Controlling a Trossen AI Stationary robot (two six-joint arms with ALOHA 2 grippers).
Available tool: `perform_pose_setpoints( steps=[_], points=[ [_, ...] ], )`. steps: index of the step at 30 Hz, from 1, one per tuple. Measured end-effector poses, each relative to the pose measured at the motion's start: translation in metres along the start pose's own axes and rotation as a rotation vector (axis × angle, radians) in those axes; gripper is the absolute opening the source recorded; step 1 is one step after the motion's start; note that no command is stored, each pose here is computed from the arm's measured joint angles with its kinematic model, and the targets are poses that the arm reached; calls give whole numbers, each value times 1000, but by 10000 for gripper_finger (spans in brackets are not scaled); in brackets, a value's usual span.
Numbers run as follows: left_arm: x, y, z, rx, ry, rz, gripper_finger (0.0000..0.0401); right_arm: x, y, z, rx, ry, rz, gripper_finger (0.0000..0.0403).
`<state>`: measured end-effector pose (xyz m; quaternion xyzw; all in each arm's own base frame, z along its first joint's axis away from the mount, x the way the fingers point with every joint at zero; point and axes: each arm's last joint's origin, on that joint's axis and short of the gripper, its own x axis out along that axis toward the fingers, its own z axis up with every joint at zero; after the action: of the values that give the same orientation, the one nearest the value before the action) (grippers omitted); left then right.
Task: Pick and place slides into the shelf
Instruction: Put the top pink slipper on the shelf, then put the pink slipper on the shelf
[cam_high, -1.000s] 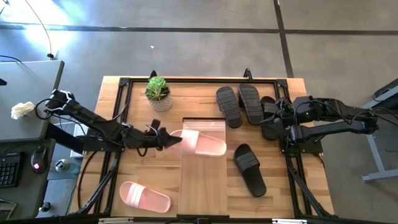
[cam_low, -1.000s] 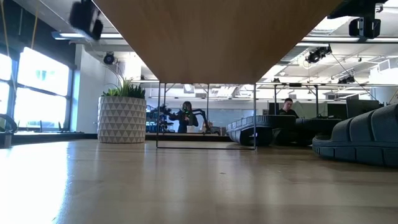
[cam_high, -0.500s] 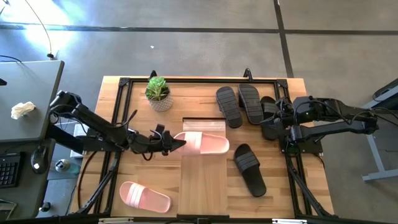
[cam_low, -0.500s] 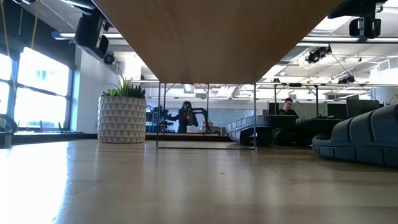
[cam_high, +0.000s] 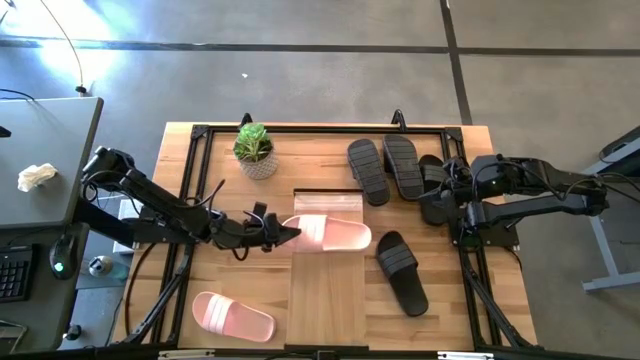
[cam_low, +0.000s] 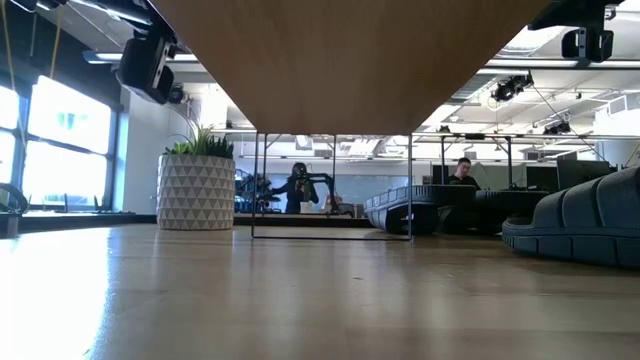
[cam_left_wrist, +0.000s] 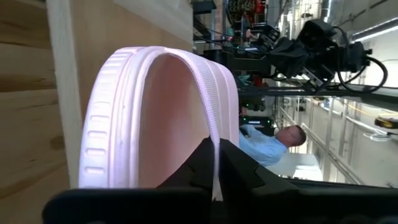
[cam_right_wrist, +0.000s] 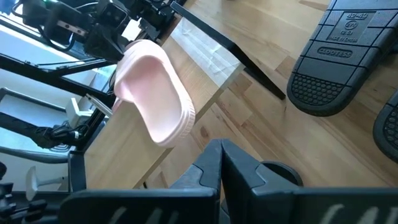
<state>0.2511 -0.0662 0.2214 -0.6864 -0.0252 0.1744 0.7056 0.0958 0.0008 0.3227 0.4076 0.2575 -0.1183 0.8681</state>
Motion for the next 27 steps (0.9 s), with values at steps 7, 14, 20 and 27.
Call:
perform_pose_setpoints(
  steps=[7,14,20,27],
  points=[
    [0,2,0,12,-7,15,55,0,0,0,0,0,0,0],
    [0,2,1,22,-16,23,125,0,0,0,1,0,0,0],
    [-1,1,1,40,-10,19,181,0,0,0,3,-1,0,0],
    [-9,-10,5,106,7,-21,191,0,0,0,3,0,0,0]
  ],
)
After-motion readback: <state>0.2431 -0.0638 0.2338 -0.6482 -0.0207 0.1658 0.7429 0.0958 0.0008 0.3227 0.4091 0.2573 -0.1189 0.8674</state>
